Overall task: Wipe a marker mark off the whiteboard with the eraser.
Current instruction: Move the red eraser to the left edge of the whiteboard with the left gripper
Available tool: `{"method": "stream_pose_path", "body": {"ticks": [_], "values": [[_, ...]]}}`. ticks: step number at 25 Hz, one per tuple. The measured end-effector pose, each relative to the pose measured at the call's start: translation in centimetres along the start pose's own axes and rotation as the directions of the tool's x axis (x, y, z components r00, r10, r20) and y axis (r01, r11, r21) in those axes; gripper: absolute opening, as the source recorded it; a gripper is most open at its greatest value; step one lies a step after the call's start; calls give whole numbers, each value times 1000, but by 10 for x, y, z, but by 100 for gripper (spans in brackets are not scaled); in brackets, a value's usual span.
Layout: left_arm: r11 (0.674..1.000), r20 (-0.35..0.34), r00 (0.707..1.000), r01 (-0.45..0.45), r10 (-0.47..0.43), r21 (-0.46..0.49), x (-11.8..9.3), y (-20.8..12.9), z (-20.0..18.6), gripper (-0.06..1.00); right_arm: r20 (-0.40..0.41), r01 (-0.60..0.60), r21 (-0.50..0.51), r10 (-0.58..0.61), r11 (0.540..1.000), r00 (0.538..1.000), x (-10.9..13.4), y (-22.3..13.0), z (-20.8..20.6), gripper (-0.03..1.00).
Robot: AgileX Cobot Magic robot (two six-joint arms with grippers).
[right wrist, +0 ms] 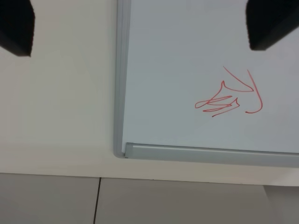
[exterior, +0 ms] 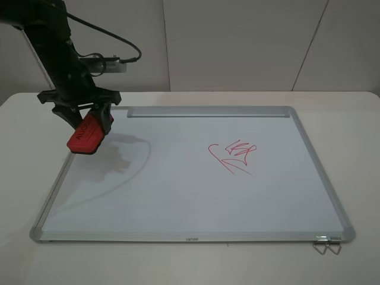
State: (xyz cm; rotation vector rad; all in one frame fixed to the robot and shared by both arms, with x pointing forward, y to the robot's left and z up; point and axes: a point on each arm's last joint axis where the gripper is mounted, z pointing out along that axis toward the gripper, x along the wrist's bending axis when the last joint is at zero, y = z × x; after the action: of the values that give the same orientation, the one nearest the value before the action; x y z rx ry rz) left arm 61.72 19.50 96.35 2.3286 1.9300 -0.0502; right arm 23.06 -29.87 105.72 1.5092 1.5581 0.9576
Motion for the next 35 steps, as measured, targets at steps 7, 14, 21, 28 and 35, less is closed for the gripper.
{"method": "stream_pose_path", "body": {"ticks": [7,14,21,28,35], "values": [[998,-1,998,68,-68,3,-1,-12,-15,57,0,0,0,0,1000,1000,0,0,0,83],[992,-11,994,111,-111,66,4,-44,12,57,0,0,0,0,1000,1000,0,0,0,83],[987,-21,991,131,-130,89,9,-69,38,57,0,0,0,0,1000,1000,0,0,0,83],[982,-39,990,139,-135,130,13,-91,57,57,0,0,0,0,1000,1000,0,0,0,83],[979,-46,990,142,-137,147,15,-102,66,57,0,0,0,0,1000,1000,0,0,0,83]]}}
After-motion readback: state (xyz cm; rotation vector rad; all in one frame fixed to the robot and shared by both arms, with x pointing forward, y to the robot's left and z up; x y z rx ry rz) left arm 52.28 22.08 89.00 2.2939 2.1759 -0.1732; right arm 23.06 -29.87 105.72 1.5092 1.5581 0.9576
